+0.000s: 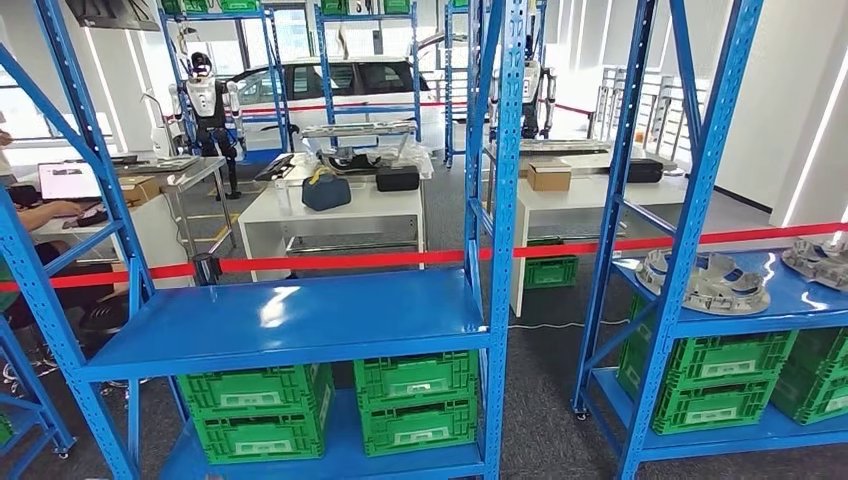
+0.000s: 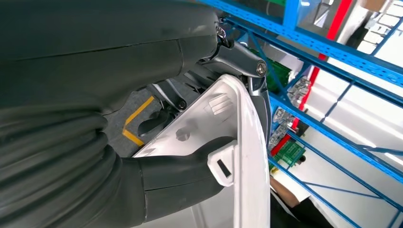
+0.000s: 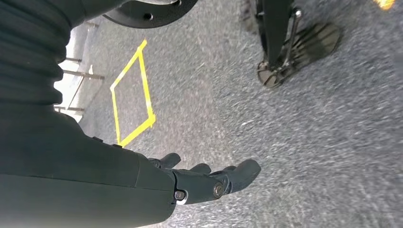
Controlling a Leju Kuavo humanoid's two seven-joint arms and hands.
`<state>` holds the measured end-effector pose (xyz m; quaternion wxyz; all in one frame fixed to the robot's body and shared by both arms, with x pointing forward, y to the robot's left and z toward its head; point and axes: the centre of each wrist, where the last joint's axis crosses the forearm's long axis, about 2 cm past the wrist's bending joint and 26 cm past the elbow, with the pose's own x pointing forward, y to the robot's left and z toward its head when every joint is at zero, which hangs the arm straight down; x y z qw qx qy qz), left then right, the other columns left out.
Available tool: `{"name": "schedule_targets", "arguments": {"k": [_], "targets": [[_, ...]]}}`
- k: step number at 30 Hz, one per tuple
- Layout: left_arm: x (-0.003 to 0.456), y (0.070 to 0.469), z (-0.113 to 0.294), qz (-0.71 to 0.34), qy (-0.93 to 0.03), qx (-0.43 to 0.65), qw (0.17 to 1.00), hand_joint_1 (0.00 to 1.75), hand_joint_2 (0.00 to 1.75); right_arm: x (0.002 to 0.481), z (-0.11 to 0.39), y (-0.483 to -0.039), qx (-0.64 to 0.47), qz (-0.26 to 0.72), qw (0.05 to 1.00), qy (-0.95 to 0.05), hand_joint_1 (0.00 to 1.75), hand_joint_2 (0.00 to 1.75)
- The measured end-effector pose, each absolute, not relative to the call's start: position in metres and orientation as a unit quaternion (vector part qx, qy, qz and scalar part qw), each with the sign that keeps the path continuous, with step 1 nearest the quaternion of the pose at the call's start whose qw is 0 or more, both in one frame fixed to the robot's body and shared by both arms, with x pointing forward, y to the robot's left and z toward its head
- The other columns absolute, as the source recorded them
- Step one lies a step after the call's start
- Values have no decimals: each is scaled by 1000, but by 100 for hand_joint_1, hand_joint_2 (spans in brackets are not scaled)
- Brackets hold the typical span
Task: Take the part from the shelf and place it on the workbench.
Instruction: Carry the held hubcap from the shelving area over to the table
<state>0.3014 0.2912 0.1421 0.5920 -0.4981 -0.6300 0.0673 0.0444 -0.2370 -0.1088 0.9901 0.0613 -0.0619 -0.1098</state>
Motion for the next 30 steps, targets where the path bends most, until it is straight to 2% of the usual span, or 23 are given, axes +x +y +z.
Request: {"name": "schedule_targets", "arguments": {"k": [30], "targets": [[307, 316, 164, 69, -668, -480, 565, 175, 175, 46, -109, -237, 66, -124, 988, -58, 0, 175]]}}
